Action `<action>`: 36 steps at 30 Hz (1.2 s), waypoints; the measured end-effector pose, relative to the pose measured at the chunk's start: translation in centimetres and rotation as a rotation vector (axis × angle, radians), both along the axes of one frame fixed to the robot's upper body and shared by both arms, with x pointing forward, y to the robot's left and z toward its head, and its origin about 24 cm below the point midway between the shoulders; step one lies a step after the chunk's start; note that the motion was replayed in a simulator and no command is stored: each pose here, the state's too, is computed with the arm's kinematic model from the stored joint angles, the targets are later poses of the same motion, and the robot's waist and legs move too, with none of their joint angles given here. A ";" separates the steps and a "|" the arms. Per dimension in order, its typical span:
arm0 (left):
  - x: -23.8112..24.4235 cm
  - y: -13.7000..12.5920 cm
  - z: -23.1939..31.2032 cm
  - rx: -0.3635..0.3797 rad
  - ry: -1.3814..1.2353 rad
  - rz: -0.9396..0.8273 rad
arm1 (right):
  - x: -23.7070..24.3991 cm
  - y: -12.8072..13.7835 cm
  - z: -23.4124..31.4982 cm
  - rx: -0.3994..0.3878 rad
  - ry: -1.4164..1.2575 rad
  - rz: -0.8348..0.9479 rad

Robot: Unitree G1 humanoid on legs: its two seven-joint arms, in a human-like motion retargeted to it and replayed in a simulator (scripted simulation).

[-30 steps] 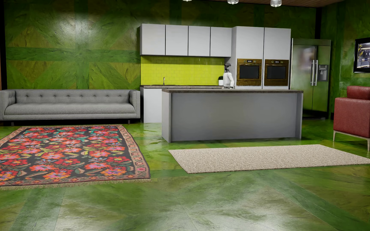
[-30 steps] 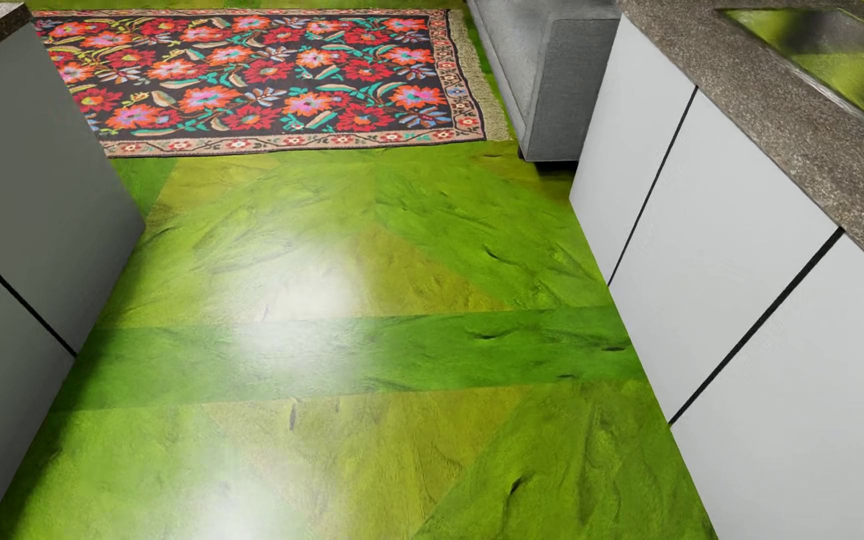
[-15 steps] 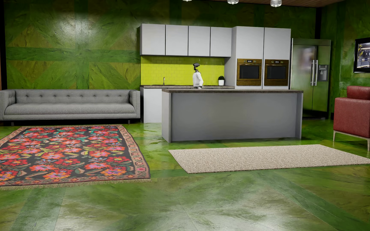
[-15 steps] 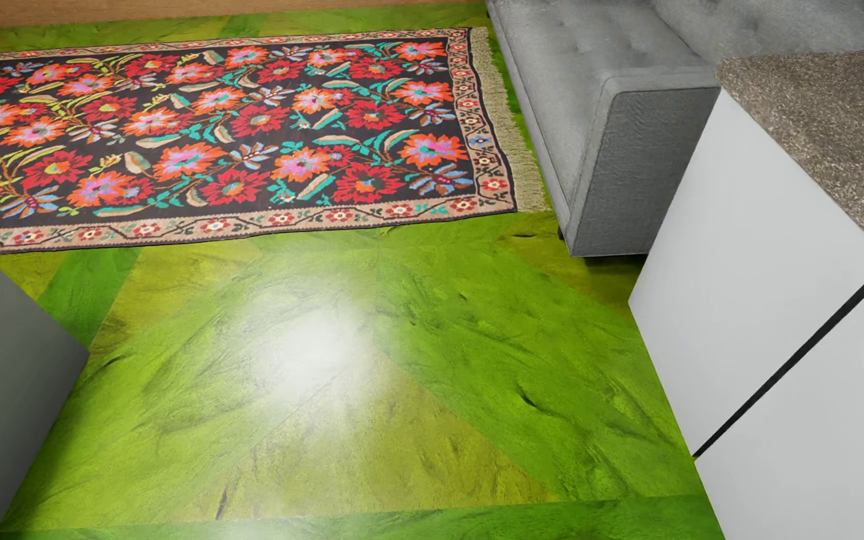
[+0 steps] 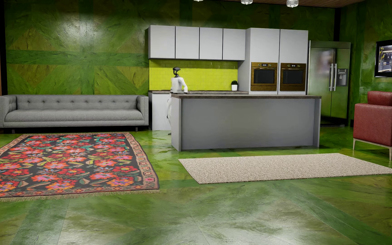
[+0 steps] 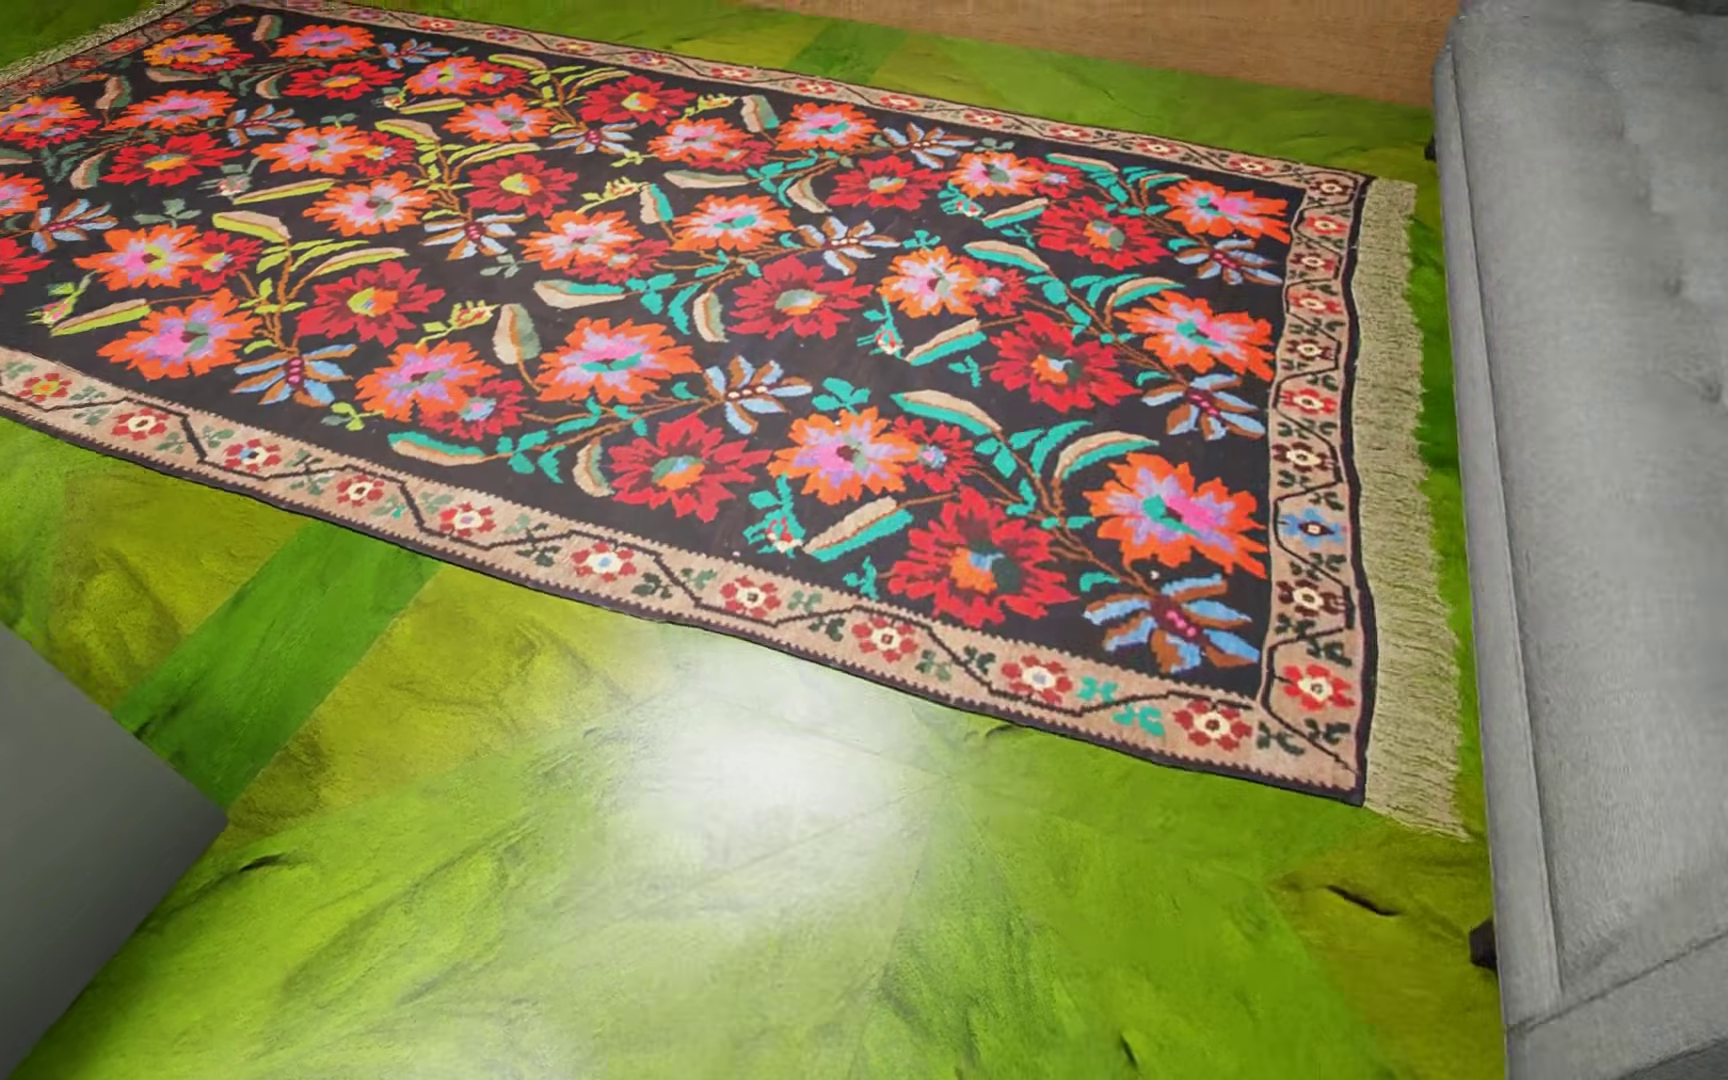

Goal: Circle the counter

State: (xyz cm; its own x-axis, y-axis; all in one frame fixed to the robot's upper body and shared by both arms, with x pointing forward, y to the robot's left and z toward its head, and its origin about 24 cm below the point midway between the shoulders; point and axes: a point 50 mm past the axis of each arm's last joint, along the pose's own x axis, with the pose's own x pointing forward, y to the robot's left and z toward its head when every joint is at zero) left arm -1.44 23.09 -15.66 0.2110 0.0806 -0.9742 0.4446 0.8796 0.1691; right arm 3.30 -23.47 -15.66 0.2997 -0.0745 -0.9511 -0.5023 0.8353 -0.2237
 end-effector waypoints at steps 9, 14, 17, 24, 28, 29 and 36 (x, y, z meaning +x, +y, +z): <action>13.4 -2.3 4.7 -0.121 -0.523 -0.052 | -8.0 1.8 -0.3 0.040 0.198 -0.037; 6.0 -1.7 0.5 -0.062 -0.192 -0.013 | -2.9 -0.7 -0.3 -0.029 0.091 -0.020; 1.7 -0.2 0.0 -0.009 -0.044 -0.029 | 3.0 -0.8 0.9 -0.013 -0.092 0.038; -4.2 3.6 0.9 0.114 0.126 0.070 | 15.7 -0.7 6.8 0.023 -0.534 0.032; -5.2 3.2 0.6 0.114 0.177 0.076 | 10.5 1.2 3.5 0.078 -0.372 -0.018; -4.0 2.5 0.3 0.089 0.132 0.077 | 8.8 1.9 2.4 0.084 -0.296 0.006; 12.7 -1.3 3.9 -0.087 -0.481 -0.002 | -7.9 2.0 -0.6 0.034 0.237 0.082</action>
